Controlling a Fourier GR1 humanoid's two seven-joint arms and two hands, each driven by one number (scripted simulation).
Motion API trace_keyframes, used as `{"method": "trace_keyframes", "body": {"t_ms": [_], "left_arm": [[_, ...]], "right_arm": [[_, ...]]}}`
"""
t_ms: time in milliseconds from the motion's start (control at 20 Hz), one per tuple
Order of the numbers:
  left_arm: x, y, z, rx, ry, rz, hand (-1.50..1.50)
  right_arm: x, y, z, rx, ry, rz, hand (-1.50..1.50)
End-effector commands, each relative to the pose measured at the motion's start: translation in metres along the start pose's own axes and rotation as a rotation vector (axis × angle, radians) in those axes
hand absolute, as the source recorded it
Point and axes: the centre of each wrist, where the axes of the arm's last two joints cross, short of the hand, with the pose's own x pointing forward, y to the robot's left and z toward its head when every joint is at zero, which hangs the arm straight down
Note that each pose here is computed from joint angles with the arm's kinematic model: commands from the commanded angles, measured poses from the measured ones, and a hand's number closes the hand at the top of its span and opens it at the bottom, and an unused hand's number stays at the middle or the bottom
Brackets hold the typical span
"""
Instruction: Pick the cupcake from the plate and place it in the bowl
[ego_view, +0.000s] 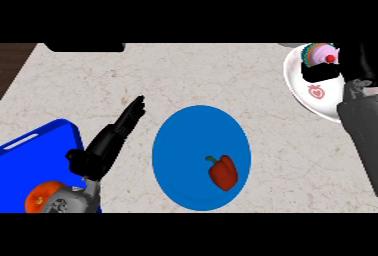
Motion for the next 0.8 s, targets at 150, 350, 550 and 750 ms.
{"method": "trace_keyframes", "body": {"t_ms": [150,350,550,750], "left_arm": [[0.012,-0.001,-0.013,-0.016,-0.015,-0.009,0.00],[0.005,-0.008,-0.001,-0.004,-0.015,-0.027,0.00],[0.003,-0.002,-0.005,-0.026,0.005,0.010,0.00],[-0.001,-0.009,-0.002,-0.033,-0.013,-0.001,0.00]], "right_arm": [[-0.067,0.019,-0.027,0.005,0.028,0.106,1.50],[-0.084,0.017,-0.041,0.287,0.178,0.068,1.50],[-0.092,0.035,-0.042,0.411,0.190,-0.090,-1.50],[-0.107,0.035,-0.047,0.339,0.086,-0.166,-1.50]]}}
